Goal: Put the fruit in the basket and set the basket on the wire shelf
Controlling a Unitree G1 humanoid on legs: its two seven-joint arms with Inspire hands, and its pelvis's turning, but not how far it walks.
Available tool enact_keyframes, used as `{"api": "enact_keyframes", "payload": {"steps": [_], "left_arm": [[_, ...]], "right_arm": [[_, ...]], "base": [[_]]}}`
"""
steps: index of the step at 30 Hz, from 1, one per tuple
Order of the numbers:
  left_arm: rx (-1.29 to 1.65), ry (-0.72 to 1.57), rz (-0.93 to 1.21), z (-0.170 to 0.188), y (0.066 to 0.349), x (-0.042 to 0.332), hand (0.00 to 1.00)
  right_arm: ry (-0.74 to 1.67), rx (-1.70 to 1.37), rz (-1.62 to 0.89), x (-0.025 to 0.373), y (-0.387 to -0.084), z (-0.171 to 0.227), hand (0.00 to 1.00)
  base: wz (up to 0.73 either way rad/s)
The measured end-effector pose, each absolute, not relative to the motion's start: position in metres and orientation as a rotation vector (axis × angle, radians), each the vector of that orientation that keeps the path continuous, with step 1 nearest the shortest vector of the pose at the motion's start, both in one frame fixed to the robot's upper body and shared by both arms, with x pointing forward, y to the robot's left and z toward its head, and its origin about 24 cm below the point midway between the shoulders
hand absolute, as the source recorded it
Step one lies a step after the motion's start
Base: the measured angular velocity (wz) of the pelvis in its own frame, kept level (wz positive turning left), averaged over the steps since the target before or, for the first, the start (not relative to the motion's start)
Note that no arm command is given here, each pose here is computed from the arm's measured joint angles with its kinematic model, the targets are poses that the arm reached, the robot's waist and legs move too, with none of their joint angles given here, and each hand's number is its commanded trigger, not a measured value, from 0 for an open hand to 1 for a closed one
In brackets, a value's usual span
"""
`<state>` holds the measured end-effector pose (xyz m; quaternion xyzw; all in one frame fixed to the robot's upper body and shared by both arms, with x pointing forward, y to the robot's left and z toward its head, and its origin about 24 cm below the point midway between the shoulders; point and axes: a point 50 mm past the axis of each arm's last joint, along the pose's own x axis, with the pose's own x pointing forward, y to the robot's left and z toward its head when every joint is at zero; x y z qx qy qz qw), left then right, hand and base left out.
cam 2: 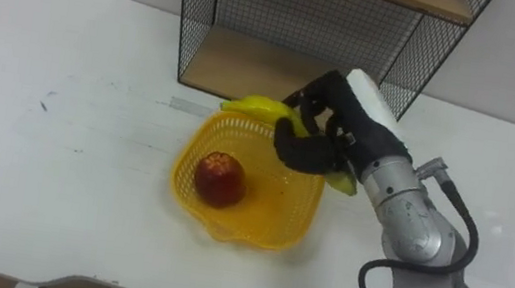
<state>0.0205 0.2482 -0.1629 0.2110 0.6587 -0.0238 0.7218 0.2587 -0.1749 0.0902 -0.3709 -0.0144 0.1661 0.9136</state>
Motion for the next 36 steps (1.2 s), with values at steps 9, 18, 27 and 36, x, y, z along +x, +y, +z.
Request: {"api": "enact_keyframes", "payload": {"steps": [9,18,27,36], "left_arm": [[0.479,1.428,-0.065,-0.163,0.247,0.031,0.00],[0.500,1.421,-0.087,-0.162,0.247,0.035,0.00],[0.503,1.425,-0.087,-0.162,0.247,0.035,0.00],[0.503,1.442,-0.086,-0.163,0.248,0.031,0.00]], "right_arm": [[-0.002,-0.765,0.460,0.256,-0.161,0.083,1.00],[0.009,-0.797,0.470,0.255,-0.161,0.082,0.00],[0.048,-0.807,0.471,0.255,-0.160,0.078,0.00],[0.060,-0.808,0.479,0.254,-0.158,0.076,0.00]], "base": [[0.00],[0.00],[0.00],[0.00]]}}
